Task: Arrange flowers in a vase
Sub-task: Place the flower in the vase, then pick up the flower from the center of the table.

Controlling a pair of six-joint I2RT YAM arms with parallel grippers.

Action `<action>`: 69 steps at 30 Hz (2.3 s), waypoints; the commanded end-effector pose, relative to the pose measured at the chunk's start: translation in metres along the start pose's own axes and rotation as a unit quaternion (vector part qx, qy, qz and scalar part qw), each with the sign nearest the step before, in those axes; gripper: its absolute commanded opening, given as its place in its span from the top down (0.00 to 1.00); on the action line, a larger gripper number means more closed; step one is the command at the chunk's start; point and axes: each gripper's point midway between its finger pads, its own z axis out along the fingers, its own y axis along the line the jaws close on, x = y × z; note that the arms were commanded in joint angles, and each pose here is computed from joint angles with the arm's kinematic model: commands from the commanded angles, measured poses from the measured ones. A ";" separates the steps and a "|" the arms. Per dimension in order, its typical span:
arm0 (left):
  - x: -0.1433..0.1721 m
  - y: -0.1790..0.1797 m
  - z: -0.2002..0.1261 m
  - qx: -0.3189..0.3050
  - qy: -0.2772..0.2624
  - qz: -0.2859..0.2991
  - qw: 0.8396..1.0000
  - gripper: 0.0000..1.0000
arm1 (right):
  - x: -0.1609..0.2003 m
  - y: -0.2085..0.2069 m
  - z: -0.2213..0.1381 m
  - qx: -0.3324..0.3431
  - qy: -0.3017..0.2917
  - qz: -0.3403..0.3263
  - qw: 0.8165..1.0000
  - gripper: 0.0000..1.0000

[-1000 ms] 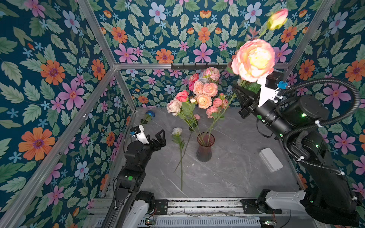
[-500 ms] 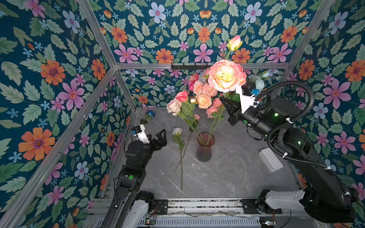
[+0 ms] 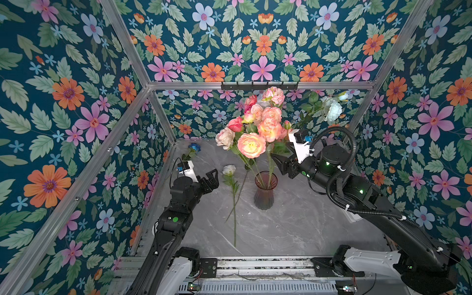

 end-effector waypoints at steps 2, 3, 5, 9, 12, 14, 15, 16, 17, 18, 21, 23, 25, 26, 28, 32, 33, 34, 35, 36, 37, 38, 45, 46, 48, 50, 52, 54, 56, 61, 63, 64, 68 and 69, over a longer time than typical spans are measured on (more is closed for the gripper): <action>0.012 0.014 0.016 -0.045 0.044 0.003 0.998 0.07 | 0.003 -0.007 -0.012 0.015 -0.006 0.050 0.999 0.13; 0.015 0.021 0.021 -0.063 0.056 0.007 0.996 0.07 | 0.005 -0.009 -0.016 0.019 -0.007 0.057 0.998 0.12; 0.019 0.032 0.032 -0.092 0.077 0.023 0.993 0.08 | 0.005 -0.013 -0.027 0.027 -0.015 0.070 0.997 0.12; 0.039 0.040 0.065 -0.101 0.131 0.050 0.985 0.17 | 0.005 -0.020 -0.049 0.039 -0.035 0.081 0.995 0.12; 0.072 0.036 0.091 -0.092 0.179 0.057 0.978 0.23 | 0.007 -0.025 -0.062 0.050 -0.040 0.084 0.994 0.12; 0.100 0.029 0.107 -0.090 0.204 0.075 0.972 0.23 | 0.007 -0.029 -0.070 0.058 -0.043 0.083 0.994 0.12; 0.112 0.027 0.114 -0.086 0.217 0.078 0.969 0.23 | 0.007 -0.030 -0.073 0.060 -0.046 0.083 0.994 0.12; 0.128 0.025 0.121 -0.087 0.234 0.083 0.965 0.25 | 0.007 -0.032 -0.076 0.065 -0.046 0.081 0.994 0.12; 0.141 0.027 0.126 -0.098 0.249 0.092 0.959 0.28 | 0.008 -0.034 -0.079 0.069 -0.046 0.080 0.993 0.12; 0.151 0.032 0.129 -0.114 0.260 0.100 0.953 0.32 | 0.009 -0.035 -0.081 0.072 -0.046 0.079 0.993 0.12; 0.176 0.046 0.135 -0.155 0.278 0.134 0.938 0.36 | 0.011 -0.037 -0.089 0.075 -0.047 0.078 0.993 0.12; 0.190 0.047 0.139 -0.155 0.286 0.144 0.935 0.36 | 0.014 -0.039 -0.093 0.079 -0.049 0.077 0.993 0.12; 0.200 0.050 0.143 -0.157 0.291 0.146 0.933 0.37 | 0.015 -0.040 -0.097 0.081 -0.051 0.077 0.992 0.12; 0.204 0.052 0.144 -0.162 0.294 0.148 0.930 0.40 | 0.014 -0.041 -0.099 0.083 -0.053 0.078 0.992 0.12; 0.210 0.058 0.144 -0.175 0.302 0.156 0.924 0.48 | 0.014 -0.042 -0.103 0.084 -0.055 0.077 0.992 0.12; 0.224 0.077 0.136 -0.211 0.325 0.176 0.905 0.64 | 0.012 -0.043 -0.110 0.087 -0.063 0.077 0.991 0.12; 0.224 0.084 0.131 -0.228 0.324 0.178 0.901 0.70 | 0.012 -0.044 -0.110 0.088 -0.063 0.078 0.991 0.12; 0.222 0.090 0.127 -0.243 0.319 0.181 0.898 0.75 | 0.012 -0.044 -0.111 0.088 -0.064 0.079 0.991 0.12; 0.216 0.093 0.123 -0.252 0.308 0.182 0.899 0.79 | 0.013 -0.044 -0.111 0.088 -0.064 0.079 0.991 0.12; 0.210 0.094 0.119 -0.258 0.297 0.181 0.902 0.82 | 0.013 -0.044 -0.111 0.089 -0.065 0.079 0.991 0.12; 0.201 0.093 0.115 -0.262 0.281 0.180 0.906 0.85 | 0.013 -0.044 -0.110 0.088 -0.065 0.080 0.991 0.12; 0.188 0.091 0.110 -0.266 0.261 0.179 0.911 0.88 | 0.012 -0.043 -0.110 0.086 -0.066 0.081 0.991 0.12; 0.104 0.071 0.068 -0.281 0.146 0.181 0.931 1.00 | 0.012 -0.041 -0.105 0.082 -0.065 0.083 0.991 0.12; 0.092 0.065 0.061 -0.273 0.132 0.176 0.937 1.00 | 0.013 -0.041 -0.104 0.082 -0.065 0.084 0.991 0.12; 0.072 0.050 0.048 -0.248 0.110 0.166 0.948 1.00 | 0.013 -0.041 -0.103 0.082 -0.065 0.086 0.991 0.12; 0.057 0.029 0.035 -0.200 0.099 0.156 0.962 1.00 | 0.014 -0.040 -0.101 0.080 -0.063 0.088 0.991 0.12; 0.047 0.006 0.022 -0.134 0.090 0.146 0.976 1.00 | 0.015 -0.039 -0.099 0.075 -0.060 0.091 0.991 0.12; 0.038 -0.019 0.005 -0.061 0.077 0.141 0.985 1.00 | 0.017 -0.035 -0.097 0.064 -0.058 0.091 0.992 0.12; 0.032 -0.041 -0.016 0.009 0.066 0.138 0.988 1.00 | 0.019 -0.028 -0.093 0.048 -0.051 0.093 0.993 0.12; 0.033 -0.087 -0.066 0.172 0.064 0.142 0.973 1.00 | 0.025 -0.011 -0.077 0.001 -0.029 0.112 0.993 0.11; 0.041 -0.097 -0.078 0.218 0.078 0.138 0.963 1.00 | 0.026 -0.004 -0.072 -0.015 -0.021 0.120 0.992 0.11; 0.046 -0.100 -0.082 0.233 0.085 0.136 0.959 1.00 | 0.026 -0.002 -0.069 -0.021 -0.019 0.125 0.992 0.11; 0.037 -0.061 -0.079 0.127 0.063 0.105 0.984 1.00 | 0.027 0.002 -0.061 -0.030 -0.015 0.142 0.989 0.11; 0.033 -0.047 -0.078 0.087 0.058 0.101 0.989 1.00 | 0.026 0.003 -0.060 -0.031 -0.017 0.145 0.989 0.11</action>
